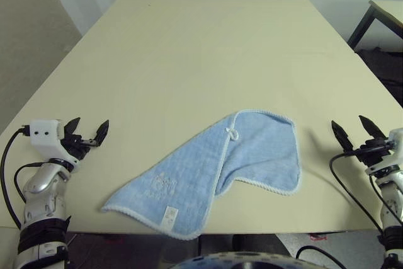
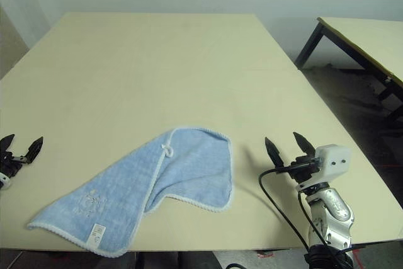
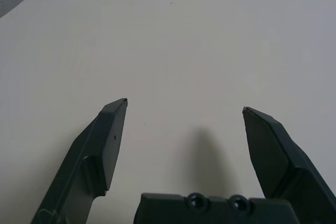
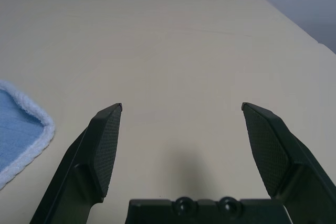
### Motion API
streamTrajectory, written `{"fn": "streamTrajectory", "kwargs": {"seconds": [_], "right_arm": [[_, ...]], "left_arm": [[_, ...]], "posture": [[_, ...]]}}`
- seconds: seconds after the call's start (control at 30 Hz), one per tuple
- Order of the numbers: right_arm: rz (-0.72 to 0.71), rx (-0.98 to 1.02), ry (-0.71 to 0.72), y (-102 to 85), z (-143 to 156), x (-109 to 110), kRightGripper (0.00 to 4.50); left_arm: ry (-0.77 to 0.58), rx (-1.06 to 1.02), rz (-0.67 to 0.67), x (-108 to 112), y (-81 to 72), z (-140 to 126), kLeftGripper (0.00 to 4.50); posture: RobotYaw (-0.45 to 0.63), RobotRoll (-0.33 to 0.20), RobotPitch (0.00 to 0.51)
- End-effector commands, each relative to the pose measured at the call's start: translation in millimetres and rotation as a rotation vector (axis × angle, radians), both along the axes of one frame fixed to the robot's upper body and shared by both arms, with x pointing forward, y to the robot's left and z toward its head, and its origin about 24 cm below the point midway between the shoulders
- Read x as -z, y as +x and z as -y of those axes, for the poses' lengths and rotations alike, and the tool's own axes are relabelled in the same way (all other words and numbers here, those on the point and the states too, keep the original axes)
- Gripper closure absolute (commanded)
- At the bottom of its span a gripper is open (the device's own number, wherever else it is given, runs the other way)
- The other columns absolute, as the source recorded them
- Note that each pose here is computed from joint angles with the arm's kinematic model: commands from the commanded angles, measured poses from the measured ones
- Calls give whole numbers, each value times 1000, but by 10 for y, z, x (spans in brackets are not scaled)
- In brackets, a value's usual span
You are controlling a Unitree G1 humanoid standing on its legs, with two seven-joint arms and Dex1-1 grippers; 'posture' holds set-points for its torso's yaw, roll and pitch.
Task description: Fold the towel and set it aside.
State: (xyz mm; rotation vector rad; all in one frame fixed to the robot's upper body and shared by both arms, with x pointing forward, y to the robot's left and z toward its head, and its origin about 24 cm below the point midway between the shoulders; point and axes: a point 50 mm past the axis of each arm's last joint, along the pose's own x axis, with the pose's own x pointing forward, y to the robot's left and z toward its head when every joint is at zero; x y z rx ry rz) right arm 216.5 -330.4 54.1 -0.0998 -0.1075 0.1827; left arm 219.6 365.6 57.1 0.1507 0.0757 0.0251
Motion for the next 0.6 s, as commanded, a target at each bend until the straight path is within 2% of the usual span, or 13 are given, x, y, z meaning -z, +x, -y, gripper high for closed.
{"fn": "streamTrajectory", "kwargs": {"seconds": [0.03, 0.13, 0.4, 0.5, 0.6], "right_arm": [[-17, 0, 0, -18, 40, 52, 38], [-21, -2, -1, -16, 56, 67, 38], [-8, -12, -2, 20, 27, 46, 38], [-4, -20, -5, 34, 58, 17, 38], [3, -41, -5, 67, 74, -26, 38]], "left_arm": [[12, 0, -19, 31, -26, -13, 0], [19, 1, -18, 23, -48, -15, 0], [-9, 61, 24, -82, 11, 32, 0], [-72, 233, 50, -210, 25, 144, 0], [-78, 447, 10, -337, 9, 286, 0]], "posture": [[58, 0, 28], [58, 0, 31], [56, 0, 31], [56, 0, 32], [59, 0, 33]]}}
